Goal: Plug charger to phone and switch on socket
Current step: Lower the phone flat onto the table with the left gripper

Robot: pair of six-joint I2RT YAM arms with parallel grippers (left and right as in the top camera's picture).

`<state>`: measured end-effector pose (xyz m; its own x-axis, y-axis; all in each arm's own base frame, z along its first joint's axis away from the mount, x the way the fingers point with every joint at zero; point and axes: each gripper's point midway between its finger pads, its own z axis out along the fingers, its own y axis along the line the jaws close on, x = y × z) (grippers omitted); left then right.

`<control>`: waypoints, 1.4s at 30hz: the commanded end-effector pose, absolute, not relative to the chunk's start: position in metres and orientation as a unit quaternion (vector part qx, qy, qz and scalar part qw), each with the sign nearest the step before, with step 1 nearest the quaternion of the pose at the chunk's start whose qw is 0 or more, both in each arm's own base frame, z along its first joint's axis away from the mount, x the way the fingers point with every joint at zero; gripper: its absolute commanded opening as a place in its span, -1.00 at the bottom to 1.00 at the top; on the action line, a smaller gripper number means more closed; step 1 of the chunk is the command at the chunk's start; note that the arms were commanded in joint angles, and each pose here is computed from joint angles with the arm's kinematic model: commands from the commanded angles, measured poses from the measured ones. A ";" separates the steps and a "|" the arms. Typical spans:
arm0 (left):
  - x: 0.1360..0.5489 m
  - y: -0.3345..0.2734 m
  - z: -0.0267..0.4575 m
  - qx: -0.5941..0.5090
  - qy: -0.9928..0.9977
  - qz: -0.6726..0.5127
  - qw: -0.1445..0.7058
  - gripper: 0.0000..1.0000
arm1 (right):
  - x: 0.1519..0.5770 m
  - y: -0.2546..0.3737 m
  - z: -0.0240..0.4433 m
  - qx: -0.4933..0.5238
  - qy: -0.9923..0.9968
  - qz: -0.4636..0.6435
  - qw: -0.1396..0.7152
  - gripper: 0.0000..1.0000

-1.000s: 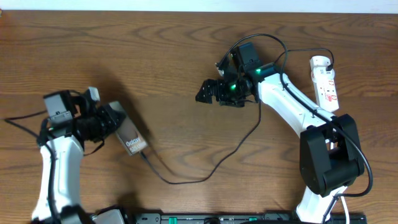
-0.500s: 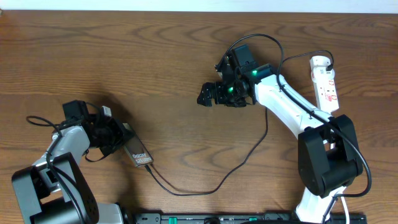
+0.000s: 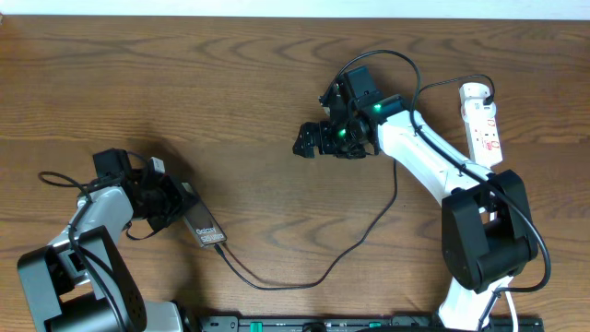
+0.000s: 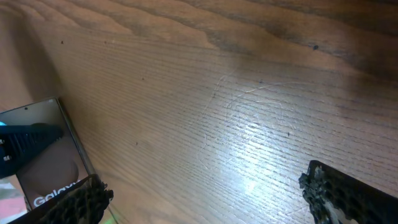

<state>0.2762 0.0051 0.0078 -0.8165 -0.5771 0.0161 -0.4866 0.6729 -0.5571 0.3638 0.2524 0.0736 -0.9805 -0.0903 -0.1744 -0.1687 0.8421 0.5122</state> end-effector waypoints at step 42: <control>0.250 -0.003 0.002 -0.303 0.912 -0.276 0.024 0.52 | 0.364 0.255 0.085 -0.081 0.954 0.276 0.085 0.98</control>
<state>0.2645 -0.0089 0.0172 -0.8203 -0.5644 0.0929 -0.5017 0.6320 -0.5907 0.3632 0.2523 0.0734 -0.9809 -0.0909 -0.1719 -0.1678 0.8427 0.5117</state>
